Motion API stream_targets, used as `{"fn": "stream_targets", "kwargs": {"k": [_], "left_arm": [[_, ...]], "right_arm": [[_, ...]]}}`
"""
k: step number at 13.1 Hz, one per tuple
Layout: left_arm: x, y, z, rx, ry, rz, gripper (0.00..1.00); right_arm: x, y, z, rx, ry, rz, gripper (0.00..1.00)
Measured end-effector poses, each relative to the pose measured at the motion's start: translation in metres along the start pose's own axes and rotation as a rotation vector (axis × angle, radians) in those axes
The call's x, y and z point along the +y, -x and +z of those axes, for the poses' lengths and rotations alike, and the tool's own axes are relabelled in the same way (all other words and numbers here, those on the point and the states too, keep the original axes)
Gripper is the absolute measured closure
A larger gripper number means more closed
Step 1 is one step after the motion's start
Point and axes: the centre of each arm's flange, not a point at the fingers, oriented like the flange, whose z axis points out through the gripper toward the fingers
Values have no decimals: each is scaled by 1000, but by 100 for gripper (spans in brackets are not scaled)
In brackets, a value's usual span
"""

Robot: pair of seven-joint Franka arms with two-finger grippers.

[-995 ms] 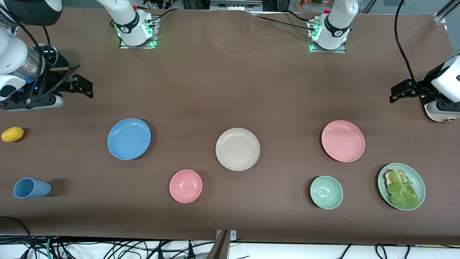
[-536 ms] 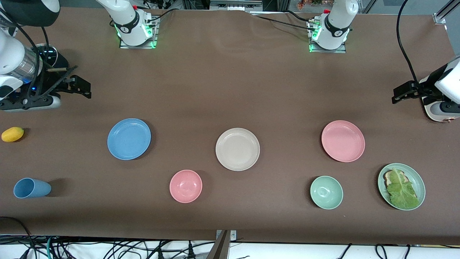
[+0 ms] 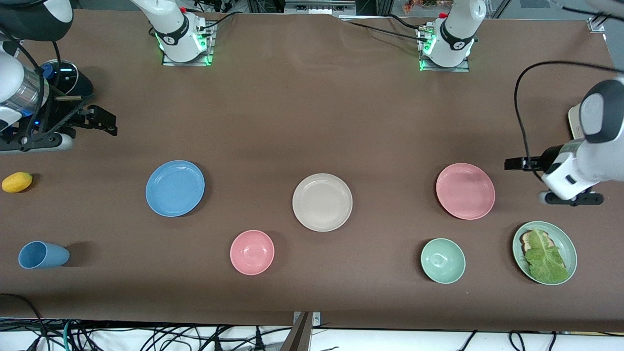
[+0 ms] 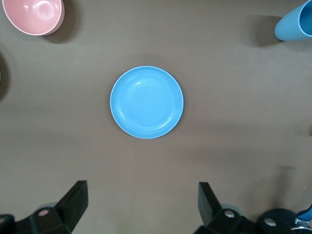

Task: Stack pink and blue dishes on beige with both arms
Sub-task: 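Reach the left gripper to the pink plate while the right gripper reaches the blue plate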

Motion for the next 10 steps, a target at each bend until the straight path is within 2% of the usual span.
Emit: {"fn": "stream_targets", "kwargs": {"k": [5, 8, 10], "left_arm": [[-30, -49, 82, 17, 8, -34, 0], [-44, -57, 151, 71, 8, -30, 0], [-46, -51, 188, 147, 1, -15, 0]], "right_arm": [[5, -24, 44, -59, -6, 5, 0], [6, -35, 61, -73, -9, 5, 0], [6, -44, 75, -72, -11, -14, 0]]}}
